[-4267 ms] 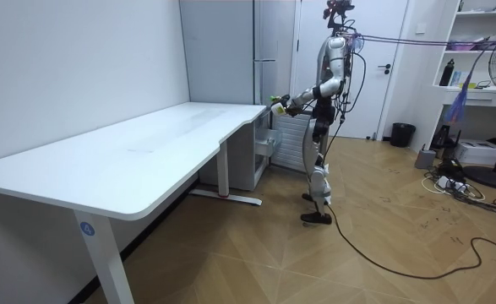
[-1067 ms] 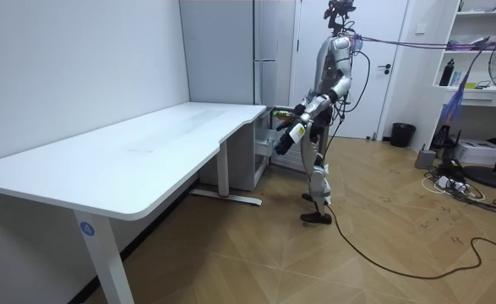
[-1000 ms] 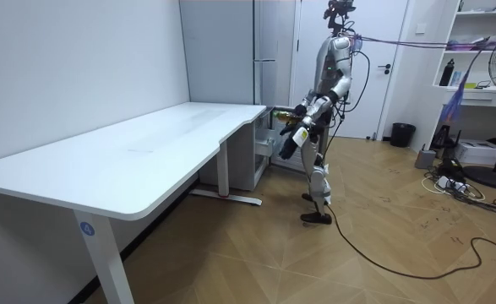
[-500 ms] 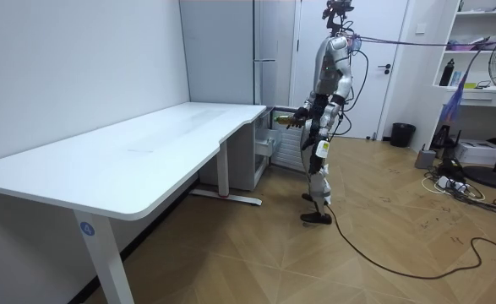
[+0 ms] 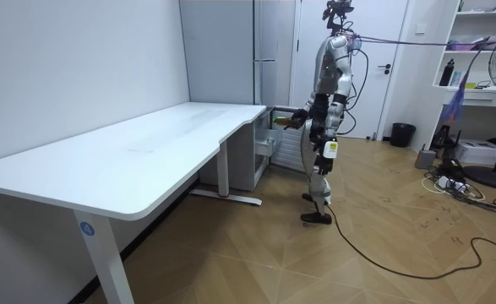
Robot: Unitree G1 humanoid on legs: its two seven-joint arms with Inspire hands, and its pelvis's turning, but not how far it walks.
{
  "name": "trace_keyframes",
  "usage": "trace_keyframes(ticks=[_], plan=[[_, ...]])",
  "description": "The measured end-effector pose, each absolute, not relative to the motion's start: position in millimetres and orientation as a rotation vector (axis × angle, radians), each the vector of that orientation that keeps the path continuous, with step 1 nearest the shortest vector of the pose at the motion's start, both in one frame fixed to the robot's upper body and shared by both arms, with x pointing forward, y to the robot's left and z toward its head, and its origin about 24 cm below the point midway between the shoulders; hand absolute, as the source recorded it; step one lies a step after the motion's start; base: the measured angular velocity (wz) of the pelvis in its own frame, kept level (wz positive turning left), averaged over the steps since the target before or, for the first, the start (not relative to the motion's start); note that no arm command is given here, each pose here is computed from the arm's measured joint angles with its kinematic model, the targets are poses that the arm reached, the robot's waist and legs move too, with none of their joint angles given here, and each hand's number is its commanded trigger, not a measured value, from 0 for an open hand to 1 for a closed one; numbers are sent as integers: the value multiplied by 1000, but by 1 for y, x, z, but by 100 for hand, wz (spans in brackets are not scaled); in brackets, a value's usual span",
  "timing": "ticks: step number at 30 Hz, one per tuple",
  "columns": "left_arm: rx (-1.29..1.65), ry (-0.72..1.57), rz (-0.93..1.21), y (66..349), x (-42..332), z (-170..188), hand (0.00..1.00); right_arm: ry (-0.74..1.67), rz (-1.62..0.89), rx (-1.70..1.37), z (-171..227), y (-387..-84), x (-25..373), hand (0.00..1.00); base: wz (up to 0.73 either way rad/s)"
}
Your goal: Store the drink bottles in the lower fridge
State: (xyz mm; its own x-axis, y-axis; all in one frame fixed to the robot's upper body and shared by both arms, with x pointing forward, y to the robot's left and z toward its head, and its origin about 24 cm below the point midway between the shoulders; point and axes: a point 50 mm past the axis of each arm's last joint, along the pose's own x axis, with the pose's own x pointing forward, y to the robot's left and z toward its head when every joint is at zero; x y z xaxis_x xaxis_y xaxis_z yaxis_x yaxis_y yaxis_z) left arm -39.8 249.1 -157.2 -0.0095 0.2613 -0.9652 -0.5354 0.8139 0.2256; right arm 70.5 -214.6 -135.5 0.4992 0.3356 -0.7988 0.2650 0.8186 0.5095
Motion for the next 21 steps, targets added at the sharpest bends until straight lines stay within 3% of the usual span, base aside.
trace_keyframes(ticks=[9, 21], plan=[[-69, 1487, 462, 239, -32, -161, 0, 1020, -196, 843, -142, -211, 70, 100, 0], [61, 1509, 331, 232, -29, -163, 0, 964, -327, 935, -142, -211, 78, 100, 0]])
